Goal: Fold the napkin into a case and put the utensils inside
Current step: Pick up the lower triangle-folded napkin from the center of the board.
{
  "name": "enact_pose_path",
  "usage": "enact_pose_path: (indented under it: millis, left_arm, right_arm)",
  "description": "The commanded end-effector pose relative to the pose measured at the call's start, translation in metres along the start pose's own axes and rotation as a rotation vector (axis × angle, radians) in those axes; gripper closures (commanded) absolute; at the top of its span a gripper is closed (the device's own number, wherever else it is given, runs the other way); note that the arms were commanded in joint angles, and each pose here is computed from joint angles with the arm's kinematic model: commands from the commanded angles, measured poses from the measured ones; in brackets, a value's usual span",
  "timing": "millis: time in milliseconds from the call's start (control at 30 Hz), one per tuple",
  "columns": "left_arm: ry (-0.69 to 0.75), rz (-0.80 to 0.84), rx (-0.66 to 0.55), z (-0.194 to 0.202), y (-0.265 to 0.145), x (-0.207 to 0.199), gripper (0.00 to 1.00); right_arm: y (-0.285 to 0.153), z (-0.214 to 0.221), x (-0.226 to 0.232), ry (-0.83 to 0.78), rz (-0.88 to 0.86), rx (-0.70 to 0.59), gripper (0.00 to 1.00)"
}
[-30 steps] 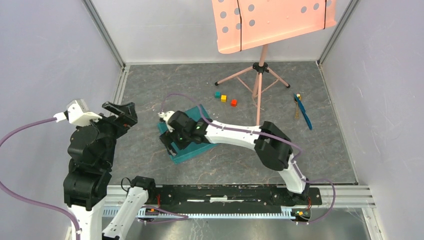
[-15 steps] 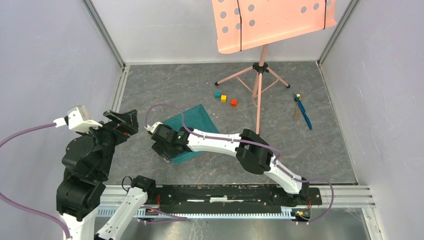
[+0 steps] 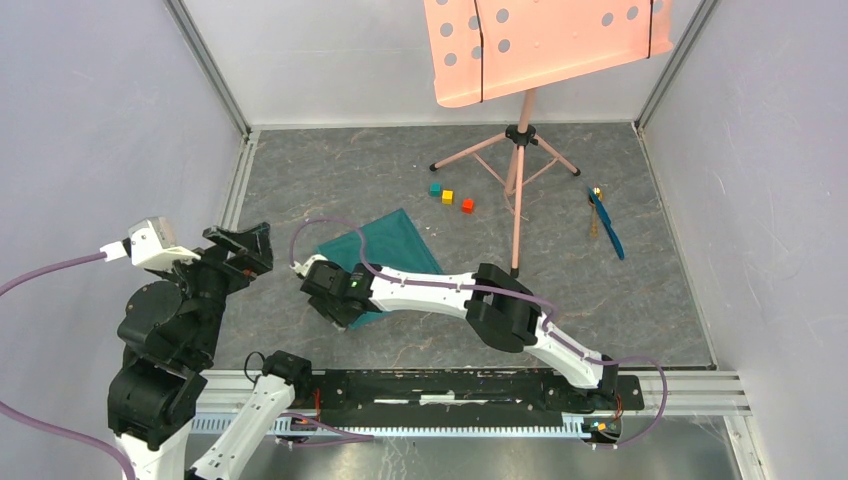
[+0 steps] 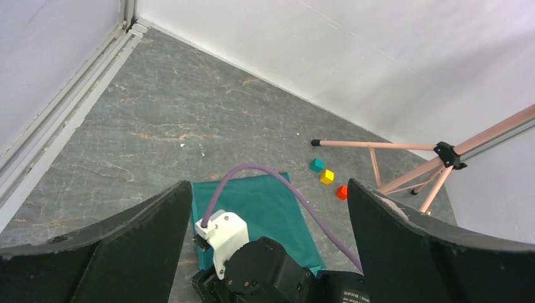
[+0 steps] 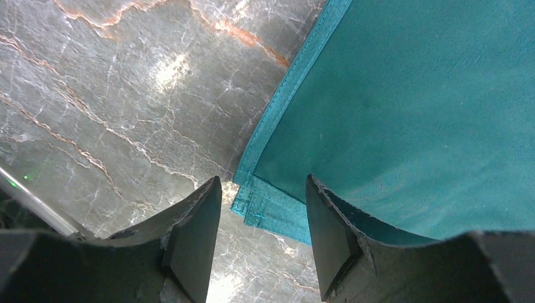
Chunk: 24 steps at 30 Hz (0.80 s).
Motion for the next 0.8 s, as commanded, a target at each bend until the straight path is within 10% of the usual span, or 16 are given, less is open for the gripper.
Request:
enact_pose_path:
  millis: [0,300,767]
  left_arm:
    - [0.045,-0.004,-0.029,-0.007,-0.005,0.003,0.02]
    - [0.047,-0.008,-0.030,-0.008,-0.007,0.004,0.01]
    - [0.062,-0.025,-0.012,-0.005,-0.005,0.005,0.01]
  right_arm:
    - [-0.003,-0.005,0.003,0.006,0.032,-0.015,0.42]
    - [0.023,0.027,0.002,-0.015,0.041,0.065,0.43]
    - [0.031,0.036,-0.014,-0.023,0.071,0.057,0.86]
Point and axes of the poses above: each gripper's point midway between its finger pads, its own y axis out along the fingers, its own x axis along the line the jaws close on, z = x × y, the point moved 8 cm from there along -y, back along the fingers, and after that the axes turned 5 degrees about -y, right-handed, at the moved point
